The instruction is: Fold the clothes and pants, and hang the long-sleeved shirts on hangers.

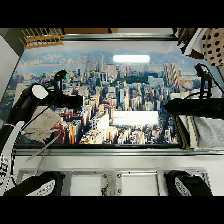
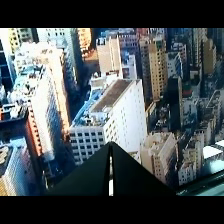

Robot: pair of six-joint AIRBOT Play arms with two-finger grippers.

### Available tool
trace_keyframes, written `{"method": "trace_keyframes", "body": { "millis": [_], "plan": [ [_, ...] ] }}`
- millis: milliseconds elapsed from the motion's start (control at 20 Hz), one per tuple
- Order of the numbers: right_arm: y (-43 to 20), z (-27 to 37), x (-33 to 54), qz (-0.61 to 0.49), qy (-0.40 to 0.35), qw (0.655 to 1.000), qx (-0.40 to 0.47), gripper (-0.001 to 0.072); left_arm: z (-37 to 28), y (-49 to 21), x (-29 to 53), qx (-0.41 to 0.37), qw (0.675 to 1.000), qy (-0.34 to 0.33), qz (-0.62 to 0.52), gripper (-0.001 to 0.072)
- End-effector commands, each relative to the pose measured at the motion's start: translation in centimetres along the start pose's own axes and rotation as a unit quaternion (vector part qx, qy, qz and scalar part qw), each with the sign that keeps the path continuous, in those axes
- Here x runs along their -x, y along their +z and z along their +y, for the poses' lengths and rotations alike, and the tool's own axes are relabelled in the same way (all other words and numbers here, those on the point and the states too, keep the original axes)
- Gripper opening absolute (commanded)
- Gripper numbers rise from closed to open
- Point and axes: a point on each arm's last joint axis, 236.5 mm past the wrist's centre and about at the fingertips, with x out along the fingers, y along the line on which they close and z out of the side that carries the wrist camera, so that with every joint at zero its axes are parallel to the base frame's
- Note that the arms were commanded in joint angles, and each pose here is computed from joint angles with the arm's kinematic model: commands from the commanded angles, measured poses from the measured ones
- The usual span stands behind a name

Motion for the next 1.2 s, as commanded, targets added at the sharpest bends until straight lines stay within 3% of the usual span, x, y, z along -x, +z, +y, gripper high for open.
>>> {"method": "trace_keyframes", "body": {
  "millis": [0, 750, 950, 1000, 1050, 1100, 1150],
  "plan": [
    [0.0, 0.0, 0.0, 0.001, 0.000, 1.000, 0.000, 0.0021, 0.0, 0.0, 0.0, 0.000, 1.000, 0.000, 0.000, 0.0002],
    [0.0, 0.0, 0.0, 0.000, 0.000, 1.000, 0.000, 0.0021, 0.4, 0.7, 0.2, -0.005, 1.000, 0.006, -0.012, 0.0003],
    [0.0, 0.0, 0.0, 0.001, 0.000, 1.000, 0.000, 0.0021, 6.6, 4.3, 4.1, -0.028, 0.993, 0.103, -0.056, 0.0004],
    [0.0, 0.0, 0.0, 0.001, 0.000, 1.000, 0.000, 0.0021, 9.2, 5.1, 5.6, -0.031, 0.987, 0.142, -0.067, 0.0104],
    [0.0, 0.0, 0.0, 0.001, 0.000, 1.000, 0.000, 0.0021, 11.9, 5.6, 7.1, -0.028, 0.981, 0.179, -0.076, 0.0557],
    [0.0, 0.0, 0.0, 0.001, 0.000, 1.000, 0.000, 0.0021, 14.3, 5.7, 8.1, -0.010, 0.976, 0.201, -0.082, 0.0717],
    [0.0, 0.0, 0.0, 0.001, 0.000, 1.000, 0.000, 0.0021, 16.5, 5.4, 8.6, 0.013, 0.974, 0.213, -0.080, 0.0719]
  ]
}}
